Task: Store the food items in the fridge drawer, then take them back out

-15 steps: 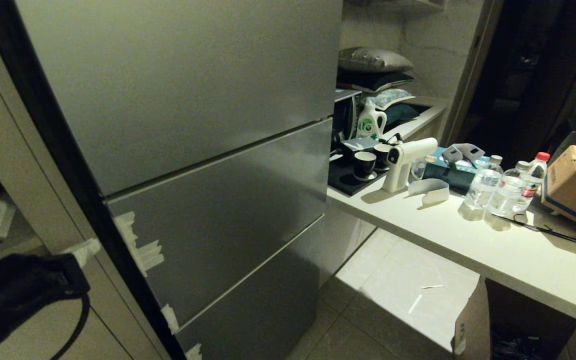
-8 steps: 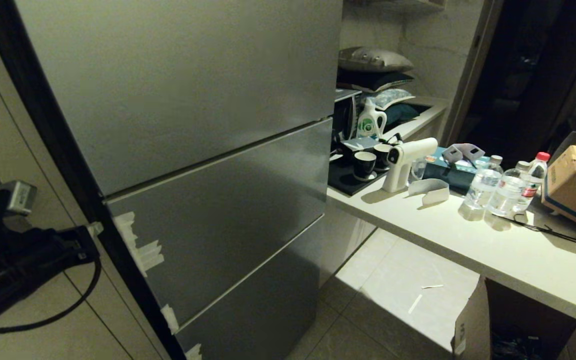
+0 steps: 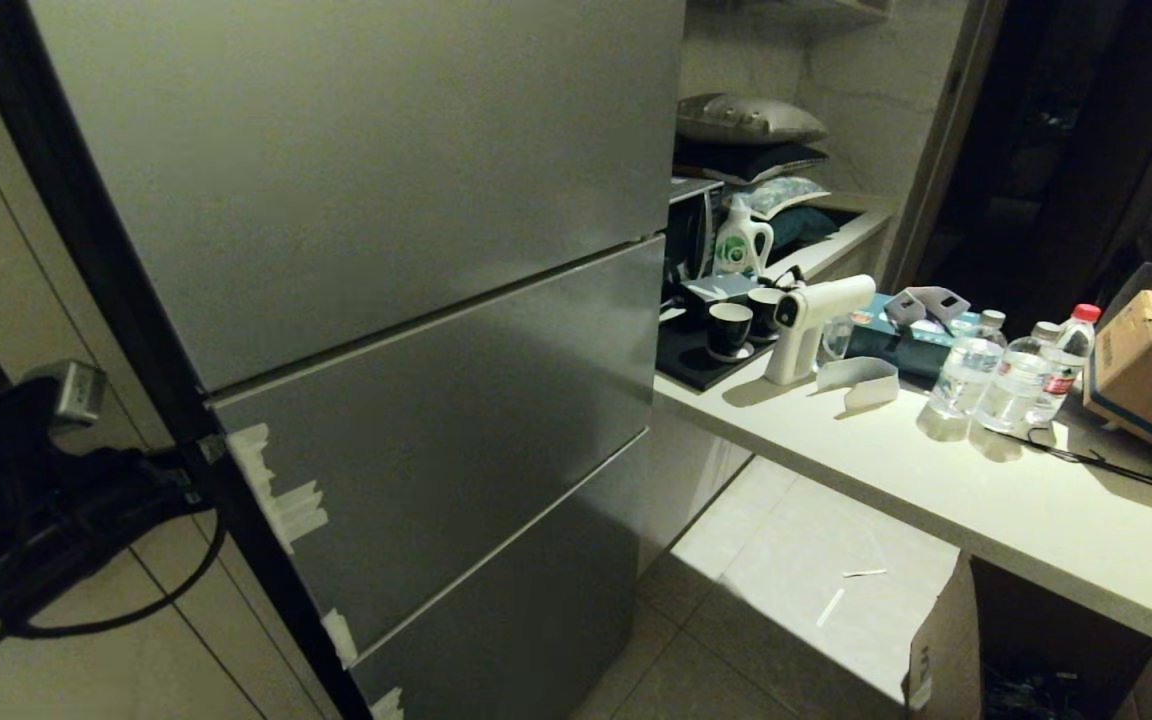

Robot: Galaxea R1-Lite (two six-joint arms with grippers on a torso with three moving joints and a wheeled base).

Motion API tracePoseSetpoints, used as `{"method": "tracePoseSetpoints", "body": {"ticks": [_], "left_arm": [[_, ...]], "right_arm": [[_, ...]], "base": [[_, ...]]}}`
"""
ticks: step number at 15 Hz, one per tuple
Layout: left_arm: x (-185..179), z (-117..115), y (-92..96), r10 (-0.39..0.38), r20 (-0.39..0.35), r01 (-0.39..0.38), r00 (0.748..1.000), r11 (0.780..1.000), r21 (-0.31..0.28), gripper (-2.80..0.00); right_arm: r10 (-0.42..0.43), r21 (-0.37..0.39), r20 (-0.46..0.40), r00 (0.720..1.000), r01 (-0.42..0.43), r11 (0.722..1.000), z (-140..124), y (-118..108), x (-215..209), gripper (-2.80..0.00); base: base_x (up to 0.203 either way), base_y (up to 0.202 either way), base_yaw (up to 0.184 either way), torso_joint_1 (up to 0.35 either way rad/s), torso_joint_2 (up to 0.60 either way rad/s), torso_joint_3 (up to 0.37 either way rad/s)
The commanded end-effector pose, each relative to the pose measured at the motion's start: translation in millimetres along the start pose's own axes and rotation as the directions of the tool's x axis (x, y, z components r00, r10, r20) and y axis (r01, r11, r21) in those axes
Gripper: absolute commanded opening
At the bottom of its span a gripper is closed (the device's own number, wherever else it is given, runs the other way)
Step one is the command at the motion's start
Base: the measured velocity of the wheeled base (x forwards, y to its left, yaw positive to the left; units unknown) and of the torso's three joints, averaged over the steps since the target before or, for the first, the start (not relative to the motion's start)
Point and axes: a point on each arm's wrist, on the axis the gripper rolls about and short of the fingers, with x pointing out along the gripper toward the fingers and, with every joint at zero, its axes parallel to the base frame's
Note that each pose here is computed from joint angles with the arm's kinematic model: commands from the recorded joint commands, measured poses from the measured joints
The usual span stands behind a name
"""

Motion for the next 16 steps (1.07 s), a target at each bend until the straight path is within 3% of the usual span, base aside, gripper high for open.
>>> {"method": "tracePoseSetpoints", "body": {"ticks": [1,7,12,16], "left_arm": [[0.4,-2.5,-2.8,-0.012,-0.007,0.012,1.0,1.0,0.0,-2.8],[-4.5,-5.6,-18.1,-0.07,-0.015,0.07,0.997,0.998,0.011,-2.8],[-5.0,-9.0,-20.9,-0.086,-0.029,0.086,0.996,0.996,0.01,-2.8],[-12.4,-11.5,-22.6,-0.152,-0.043,0.152,0.987,0.988,-0.004,-2.8]], "right_arm": [[-0.002,0.0,-0.03,1.0,0.002,1.0,-8.6,-0.2,1.7,-2.8],[-0.001,0.001,-0.031,1.0,0.001,1.0,-8.8,-0.2,1.7,-2.8],[0.0,0.001,-0.03,1.0,0.0,1.0,-8.6,-0.1,1.7,-2.8],[-0.002,0.001,-0.031,1.0,0.002,1.0,-8.6,-0.2,1.8,-2.8]], "base": [[0.0,0.0,0.0,0.0,0.0,0.0],[0.0,0.0,0.0,0.0,0.0,0.0],[0.0,0.0,0.0,0.0,0.0,0.0],[0.0,0.0,0.0,0.0,0.0,0.0]]}}
